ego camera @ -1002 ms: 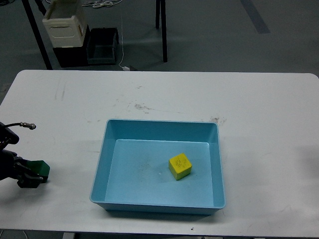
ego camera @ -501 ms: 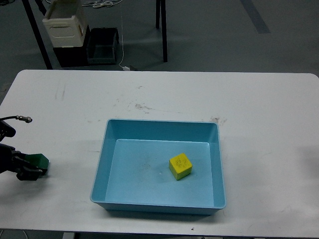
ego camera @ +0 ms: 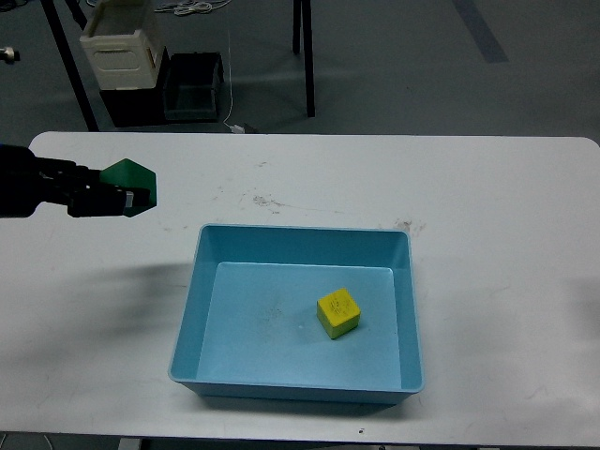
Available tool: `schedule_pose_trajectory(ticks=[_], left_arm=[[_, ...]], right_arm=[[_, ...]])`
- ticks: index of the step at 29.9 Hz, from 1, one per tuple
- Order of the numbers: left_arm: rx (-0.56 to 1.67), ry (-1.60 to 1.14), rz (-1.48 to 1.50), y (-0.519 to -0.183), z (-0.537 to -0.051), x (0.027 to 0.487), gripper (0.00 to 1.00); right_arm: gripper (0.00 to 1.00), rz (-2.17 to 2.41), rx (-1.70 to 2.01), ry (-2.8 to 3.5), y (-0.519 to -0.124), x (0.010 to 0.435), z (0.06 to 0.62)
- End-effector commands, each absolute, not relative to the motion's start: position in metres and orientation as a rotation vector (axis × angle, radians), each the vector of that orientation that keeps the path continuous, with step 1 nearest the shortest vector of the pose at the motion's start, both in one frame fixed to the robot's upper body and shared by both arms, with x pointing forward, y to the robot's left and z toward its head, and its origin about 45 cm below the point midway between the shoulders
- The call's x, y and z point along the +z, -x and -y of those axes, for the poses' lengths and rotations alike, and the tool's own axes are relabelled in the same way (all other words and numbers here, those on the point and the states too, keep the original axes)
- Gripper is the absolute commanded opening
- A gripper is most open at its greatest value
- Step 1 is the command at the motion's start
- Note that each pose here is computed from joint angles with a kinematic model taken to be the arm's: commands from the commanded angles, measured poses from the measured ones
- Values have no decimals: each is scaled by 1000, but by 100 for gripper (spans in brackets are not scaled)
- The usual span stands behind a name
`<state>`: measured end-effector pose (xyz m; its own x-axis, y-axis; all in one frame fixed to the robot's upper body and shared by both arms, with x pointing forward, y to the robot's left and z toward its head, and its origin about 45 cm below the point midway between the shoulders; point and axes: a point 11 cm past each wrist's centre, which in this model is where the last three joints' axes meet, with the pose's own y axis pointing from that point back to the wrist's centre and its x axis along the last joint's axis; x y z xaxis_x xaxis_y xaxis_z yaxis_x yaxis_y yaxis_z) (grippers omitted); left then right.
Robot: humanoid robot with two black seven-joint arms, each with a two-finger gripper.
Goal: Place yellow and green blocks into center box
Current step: 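Lift the green cube and carry it over the blue tray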
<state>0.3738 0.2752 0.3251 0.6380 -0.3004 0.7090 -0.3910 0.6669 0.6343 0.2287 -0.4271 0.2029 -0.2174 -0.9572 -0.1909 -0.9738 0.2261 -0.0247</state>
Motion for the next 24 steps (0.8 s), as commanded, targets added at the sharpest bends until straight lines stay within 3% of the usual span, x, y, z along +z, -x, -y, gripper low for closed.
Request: schedule_pose_trajectory(ticks=[1,11,19,24], left_arm=[[-37,-812,975,-369,-234,330,49],[-375,-759,1303,-360,-114,332,50],[-616,-777,1312,-333,-79,278,50],[-699,-891,1328,-344,-87,247,50]], right_arm=[[100,-2329,157,1847,-228,201,427],[100,-2324,170,1826,-228,199,425],[100,-2322,165,1821,-229,200,425],[100,-2314,157,1821,-232,202,425]])
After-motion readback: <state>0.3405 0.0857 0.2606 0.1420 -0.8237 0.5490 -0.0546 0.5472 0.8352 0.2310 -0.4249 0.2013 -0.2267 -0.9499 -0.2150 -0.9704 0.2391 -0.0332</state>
